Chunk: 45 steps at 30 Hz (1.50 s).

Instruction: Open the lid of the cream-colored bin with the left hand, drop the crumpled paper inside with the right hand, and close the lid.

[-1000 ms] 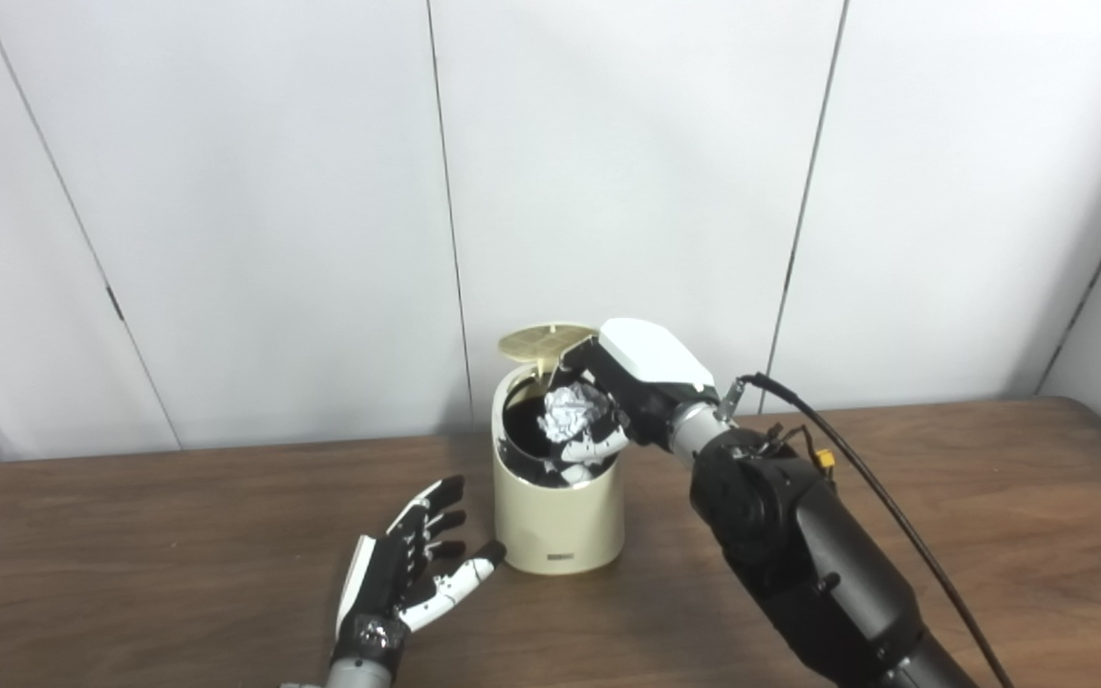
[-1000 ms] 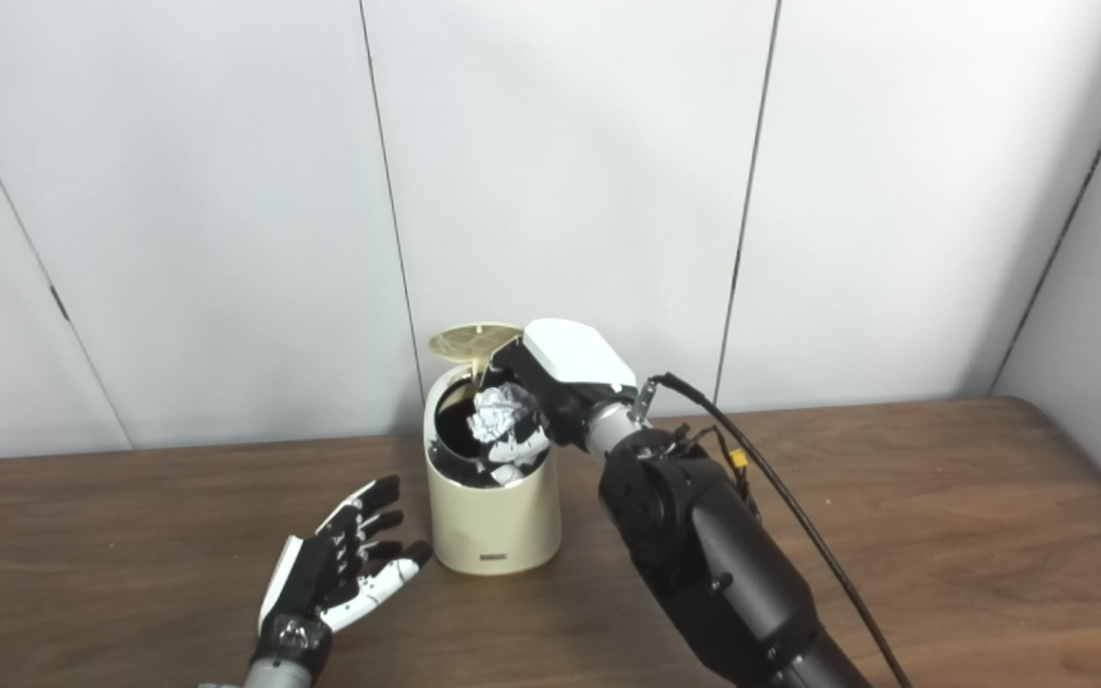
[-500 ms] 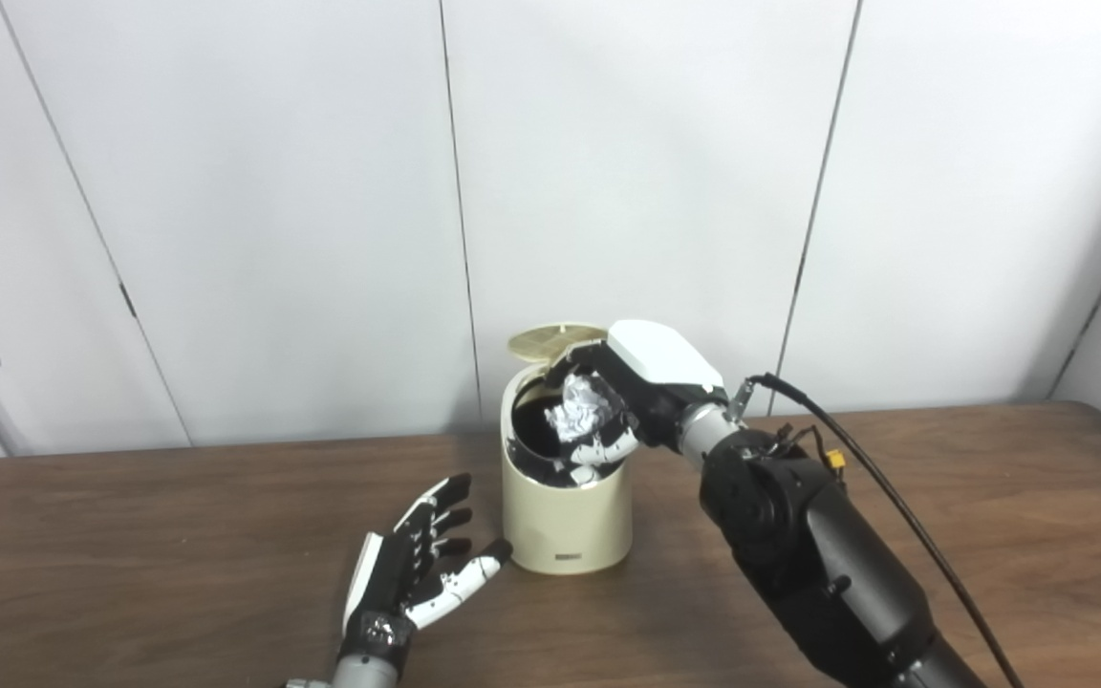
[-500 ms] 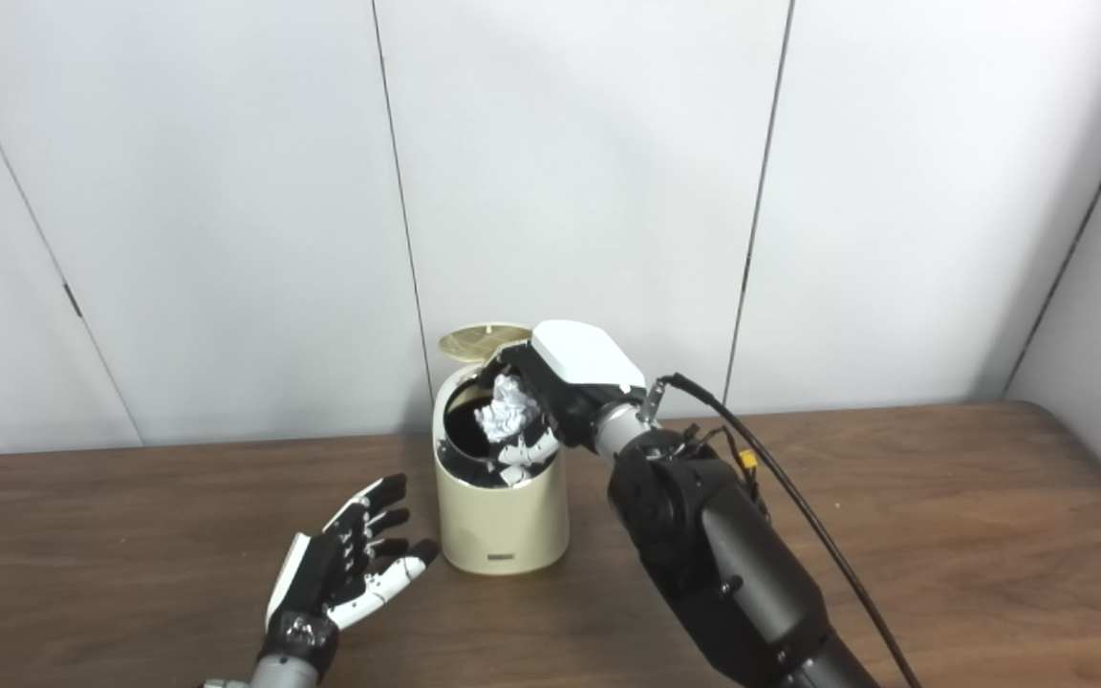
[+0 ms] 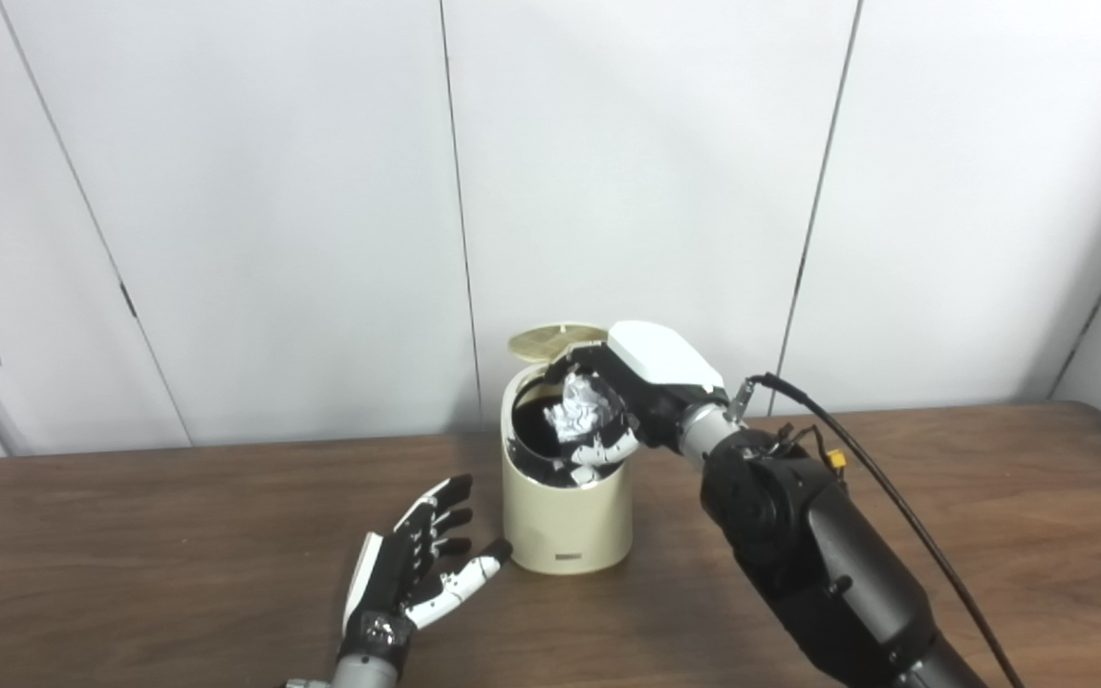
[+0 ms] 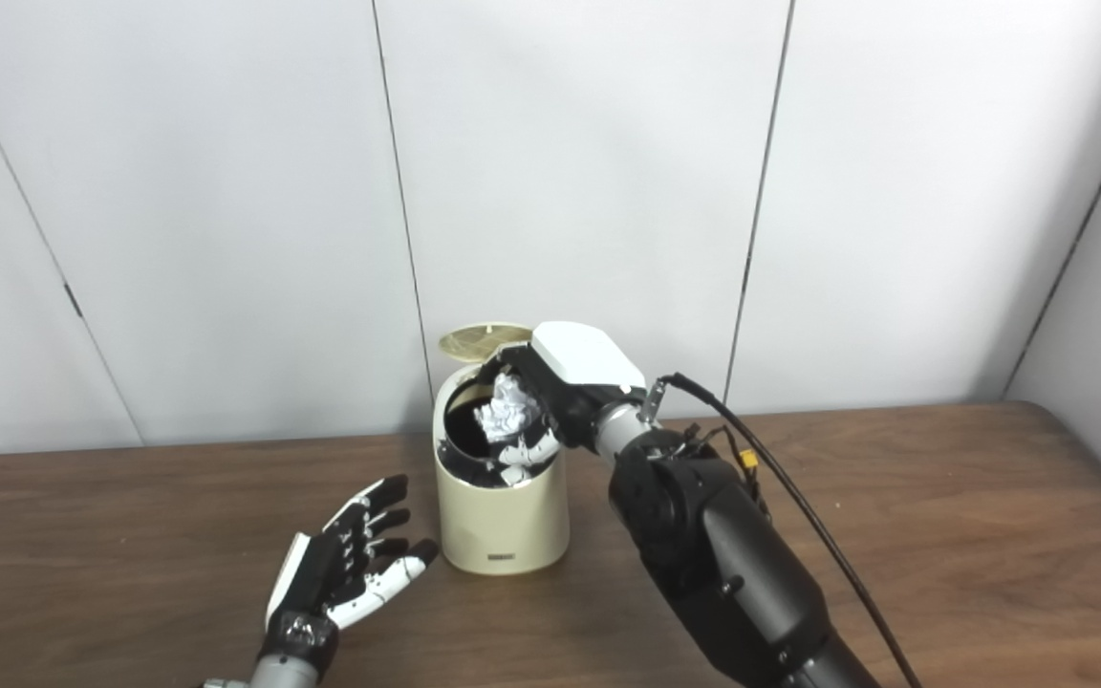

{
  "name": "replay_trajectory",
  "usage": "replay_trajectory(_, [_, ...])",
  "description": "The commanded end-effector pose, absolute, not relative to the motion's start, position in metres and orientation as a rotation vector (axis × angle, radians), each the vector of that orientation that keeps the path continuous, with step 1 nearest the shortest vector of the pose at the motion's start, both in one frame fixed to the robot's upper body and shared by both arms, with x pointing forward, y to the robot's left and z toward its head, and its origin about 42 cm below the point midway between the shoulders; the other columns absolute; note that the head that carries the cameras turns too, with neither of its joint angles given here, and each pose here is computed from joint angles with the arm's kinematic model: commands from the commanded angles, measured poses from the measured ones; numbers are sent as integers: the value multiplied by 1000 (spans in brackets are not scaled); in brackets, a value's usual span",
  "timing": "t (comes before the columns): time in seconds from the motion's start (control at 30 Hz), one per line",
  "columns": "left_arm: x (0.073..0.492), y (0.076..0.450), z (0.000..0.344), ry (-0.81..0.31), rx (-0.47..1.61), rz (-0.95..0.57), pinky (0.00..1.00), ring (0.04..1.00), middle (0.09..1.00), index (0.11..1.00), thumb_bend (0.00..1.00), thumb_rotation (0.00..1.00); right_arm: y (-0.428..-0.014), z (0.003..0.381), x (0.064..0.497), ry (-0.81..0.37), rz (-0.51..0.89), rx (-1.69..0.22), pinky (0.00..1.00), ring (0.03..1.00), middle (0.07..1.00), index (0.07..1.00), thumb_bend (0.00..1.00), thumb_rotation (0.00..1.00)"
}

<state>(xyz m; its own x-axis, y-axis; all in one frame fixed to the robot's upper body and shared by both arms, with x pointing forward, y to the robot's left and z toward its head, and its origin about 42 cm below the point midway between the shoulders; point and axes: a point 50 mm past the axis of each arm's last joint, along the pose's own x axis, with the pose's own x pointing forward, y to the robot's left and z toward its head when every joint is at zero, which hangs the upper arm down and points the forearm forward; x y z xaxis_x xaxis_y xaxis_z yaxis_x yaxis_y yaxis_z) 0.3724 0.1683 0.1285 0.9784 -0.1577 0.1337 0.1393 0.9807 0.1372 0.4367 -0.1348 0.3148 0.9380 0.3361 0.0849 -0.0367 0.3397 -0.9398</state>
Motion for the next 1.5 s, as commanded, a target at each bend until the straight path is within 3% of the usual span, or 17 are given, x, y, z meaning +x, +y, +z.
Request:
replay_trajectory(0.0, [383, 164, 151, -233, 118, -154, 758, 845, 889, 896, 718, 292, -135, 330, 438, -337, 220, -1194, 413, 590, 722, 730, 865, 43])
replay_trajectory(0.2, [384, 163, 151, -232, 120, -156, 758, 848, 892, 897, 710, 282, -137, 331, 437, -352, 223, -1186, 430, 609, 762, 748, 849, 47])
replay_trajectory(0.47, [384, 162, 151, -235, 129, -154, 752, 842, 885, 890, 716, 287, -136, 329, 436, -390, 250, -1151, 638, 789, 855, 822, 862, 12])
replay_trajectory(1.0, [386, 161, 150, -243, 127, -160, 735, 842, 886, 884, 718, 283, -135, 329, 435, -398, 278, -1044, 519, 746, 953, 831, 830, 0])
replay_trajectory(1.2, [386, 160, 150, -236, 118, -161, 742, 846, 887, 883, 728, 282, -135, 329, 435, -411, 282, -1063, 653, 849, 978, 834, 835, 0])
replay_trajectory(1.47, [386, 159, 149, -233, 125, -162, 755, 845, 887, 884, 728, 294, -136, 329, 435, -421, 280, -1076, 653, 869, 992, 835, 840, 0])
